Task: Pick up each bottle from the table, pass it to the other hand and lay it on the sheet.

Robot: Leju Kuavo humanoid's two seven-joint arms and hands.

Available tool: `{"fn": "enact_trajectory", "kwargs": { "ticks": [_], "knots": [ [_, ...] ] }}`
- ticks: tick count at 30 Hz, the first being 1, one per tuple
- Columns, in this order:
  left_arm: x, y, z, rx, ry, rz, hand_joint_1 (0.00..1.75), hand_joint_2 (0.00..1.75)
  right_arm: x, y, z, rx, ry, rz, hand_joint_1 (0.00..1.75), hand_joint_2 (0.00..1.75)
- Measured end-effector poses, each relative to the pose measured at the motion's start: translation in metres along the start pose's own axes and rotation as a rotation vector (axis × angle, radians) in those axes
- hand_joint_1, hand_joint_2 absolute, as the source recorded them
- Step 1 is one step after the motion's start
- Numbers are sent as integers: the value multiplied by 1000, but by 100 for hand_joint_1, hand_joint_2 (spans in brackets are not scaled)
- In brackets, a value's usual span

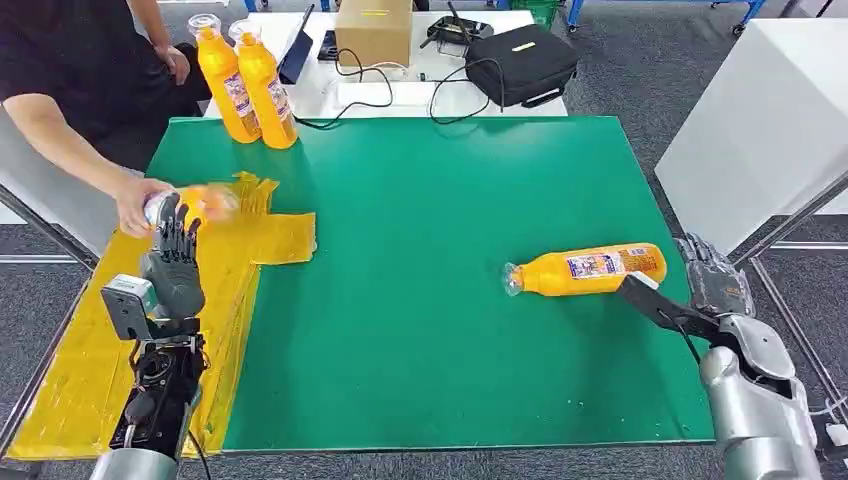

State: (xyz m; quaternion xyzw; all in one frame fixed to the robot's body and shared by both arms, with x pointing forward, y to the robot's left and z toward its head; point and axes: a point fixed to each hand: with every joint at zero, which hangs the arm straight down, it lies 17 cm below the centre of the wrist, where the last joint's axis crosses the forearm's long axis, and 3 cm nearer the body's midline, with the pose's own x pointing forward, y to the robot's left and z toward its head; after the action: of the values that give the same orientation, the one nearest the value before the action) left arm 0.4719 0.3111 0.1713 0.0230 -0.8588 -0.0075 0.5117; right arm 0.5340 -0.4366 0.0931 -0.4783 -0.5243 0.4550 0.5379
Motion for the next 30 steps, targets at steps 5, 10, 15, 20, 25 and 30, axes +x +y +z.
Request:
{"fn": "enact_trajectory", "kwargs": {
  "ticks": [5,10,15,20,25,30],
  "knots": [
    [3,-2,-2,-5,-9,0,0,0,8,5,-17,38,5,4,0,175],
    [4,-1,0,-6,-9,16,0,0,17,15,-25,86,-8,-3,0,175],
    [5,0,5,-8,-11,24,0,0,20,26,-26,129,-16,-2,0,175],
    [8,-1,7,-13,-16,30,0,0,29,40,-25,190,-29,-5,0,175],
    [10,-2,7,-22,-21,45,0,0,46,52,-26,248,-45,9,0,175],
    [11,-3,6,-28,-25,49,0,0,65,61,-28,281,-61,34,0,175]
  ]
}}
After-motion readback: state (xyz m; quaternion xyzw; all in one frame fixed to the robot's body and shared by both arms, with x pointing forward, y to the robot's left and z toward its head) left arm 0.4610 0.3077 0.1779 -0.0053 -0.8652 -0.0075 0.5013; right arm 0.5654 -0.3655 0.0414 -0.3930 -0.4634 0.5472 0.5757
